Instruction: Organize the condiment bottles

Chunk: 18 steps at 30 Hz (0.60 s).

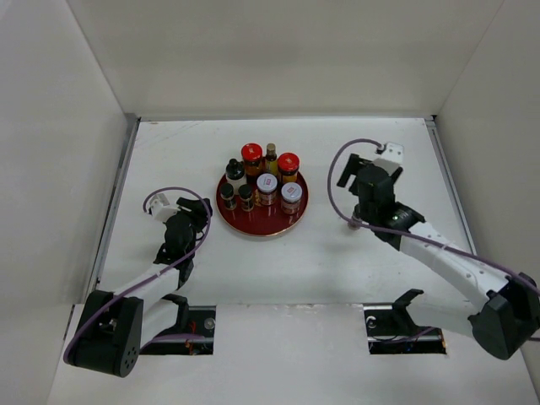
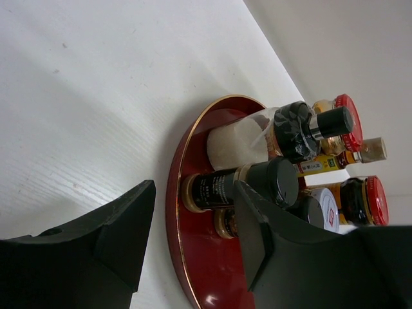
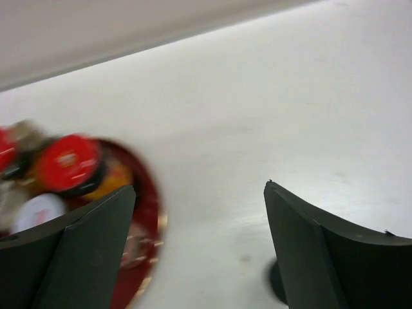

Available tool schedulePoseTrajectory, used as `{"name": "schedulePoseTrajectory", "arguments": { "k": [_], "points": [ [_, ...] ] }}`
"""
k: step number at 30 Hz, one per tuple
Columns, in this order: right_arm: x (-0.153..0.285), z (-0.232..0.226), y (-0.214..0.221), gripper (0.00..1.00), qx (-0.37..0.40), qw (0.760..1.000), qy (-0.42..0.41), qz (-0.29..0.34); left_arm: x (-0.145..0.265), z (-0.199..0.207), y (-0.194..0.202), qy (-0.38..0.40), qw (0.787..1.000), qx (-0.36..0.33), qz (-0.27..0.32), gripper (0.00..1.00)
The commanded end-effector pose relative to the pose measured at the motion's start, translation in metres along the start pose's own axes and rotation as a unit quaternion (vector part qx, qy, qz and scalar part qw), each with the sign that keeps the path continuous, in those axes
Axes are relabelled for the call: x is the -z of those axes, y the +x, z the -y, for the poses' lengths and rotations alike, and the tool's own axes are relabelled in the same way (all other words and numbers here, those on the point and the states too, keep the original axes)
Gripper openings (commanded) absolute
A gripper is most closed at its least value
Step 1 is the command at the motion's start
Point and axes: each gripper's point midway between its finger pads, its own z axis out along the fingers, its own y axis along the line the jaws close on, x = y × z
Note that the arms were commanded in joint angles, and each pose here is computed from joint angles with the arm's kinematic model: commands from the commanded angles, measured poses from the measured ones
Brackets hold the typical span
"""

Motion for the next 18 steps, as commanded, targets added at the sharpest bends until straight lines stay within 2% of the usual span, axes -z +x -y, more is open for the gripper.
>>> {"name": "schedulePoseTrajectory", "arguments": {
  "k": [1,6,18],
  "points": [
    [0.008,0.085,0.037,0.9,0.028,0.988,0.142,-0.047,-0.002,0.014,-0.008,0.021,1.0,0.015,0.014,0.5],
    [0.011,0.087,0.067,0.89,0.005,0.989,0.12,-0.09,-0.004,0.011,-0.007,0.017,1.0,0.014,0.012,0.5],
    [-0.007,0.071,0.112,0.65,0.004,0.984,0.097,-0.15,-0.003,0.012,-0.01,0.019,1.0,0.014,0.016,0.5]
  ]
}}
